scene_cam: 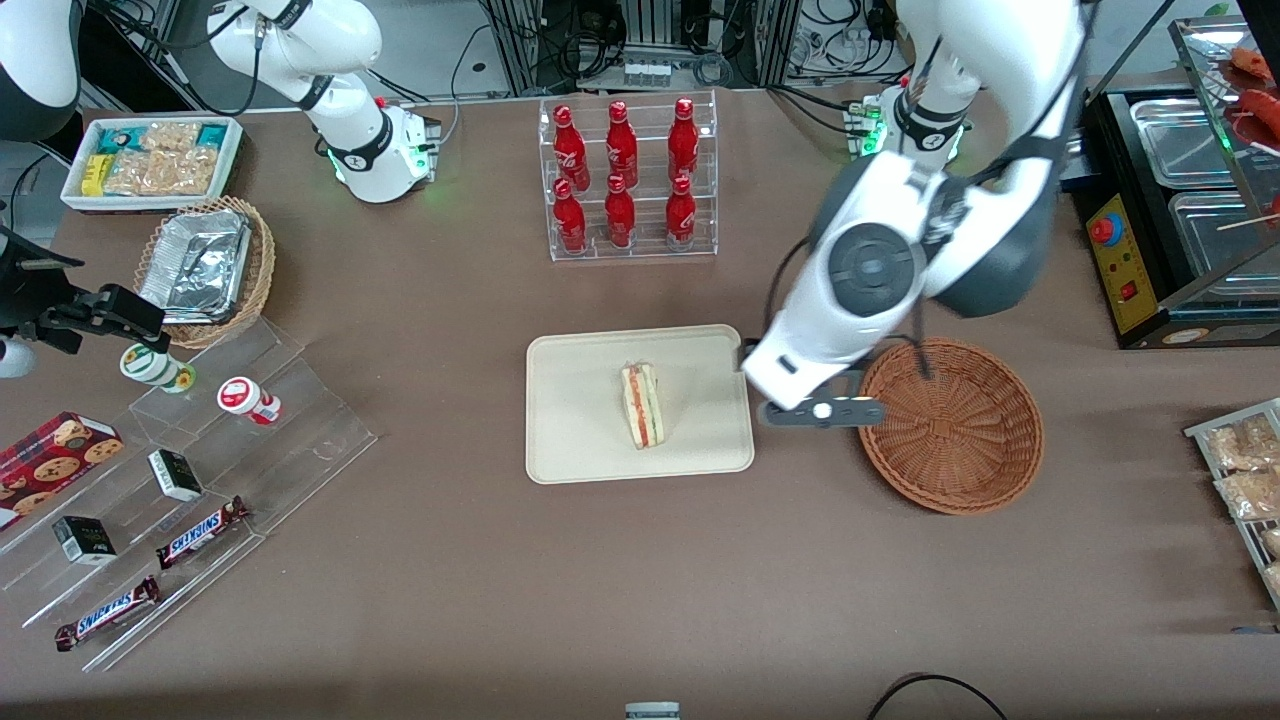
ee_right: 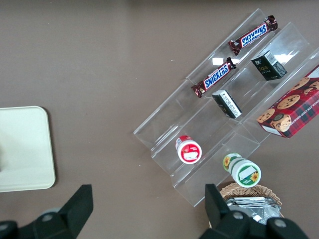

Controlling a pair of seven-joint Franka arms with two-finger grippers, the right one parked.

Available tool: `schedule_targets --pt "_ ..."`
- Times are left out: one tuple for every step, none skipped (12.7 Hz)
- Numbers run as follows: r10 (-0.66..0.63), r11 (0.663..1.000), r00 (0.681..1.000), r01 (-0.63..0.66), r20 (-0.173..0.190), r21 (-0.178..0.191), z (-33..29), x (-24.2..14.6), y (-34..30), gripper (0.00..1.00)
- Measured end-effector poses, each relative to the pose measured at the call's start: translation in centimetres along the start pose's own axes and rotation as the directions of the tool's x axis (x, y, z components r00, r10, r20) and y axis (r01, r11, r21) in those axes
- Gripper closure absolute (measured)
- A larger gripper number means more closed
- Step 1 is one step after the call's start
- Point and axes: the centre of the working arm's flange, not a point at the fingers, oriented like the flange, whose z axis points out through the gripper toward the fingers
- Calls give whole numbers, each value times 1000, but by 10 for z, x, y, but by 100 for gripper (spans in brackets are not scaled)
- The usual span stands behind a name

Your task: Place sandwich from basket to tray

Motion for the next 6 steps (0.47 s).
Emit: schedule_targets --pt "28 1000 1000 -28 6 0 -4 -3 -28 0" --pt "49 999 999 -49 10 -2 -8 -6 -55 0" --pt "63 998 998 -63 10 -6 -13 -9 -78 0" --pt "73 997 997 -73 9 -9 -19 -15 -98 0" --pt "81 997 997 -81 14 -9 -24 -23 -113 0" --pt "93 996 995 -93 27 -9 -30 -32 -126 0"
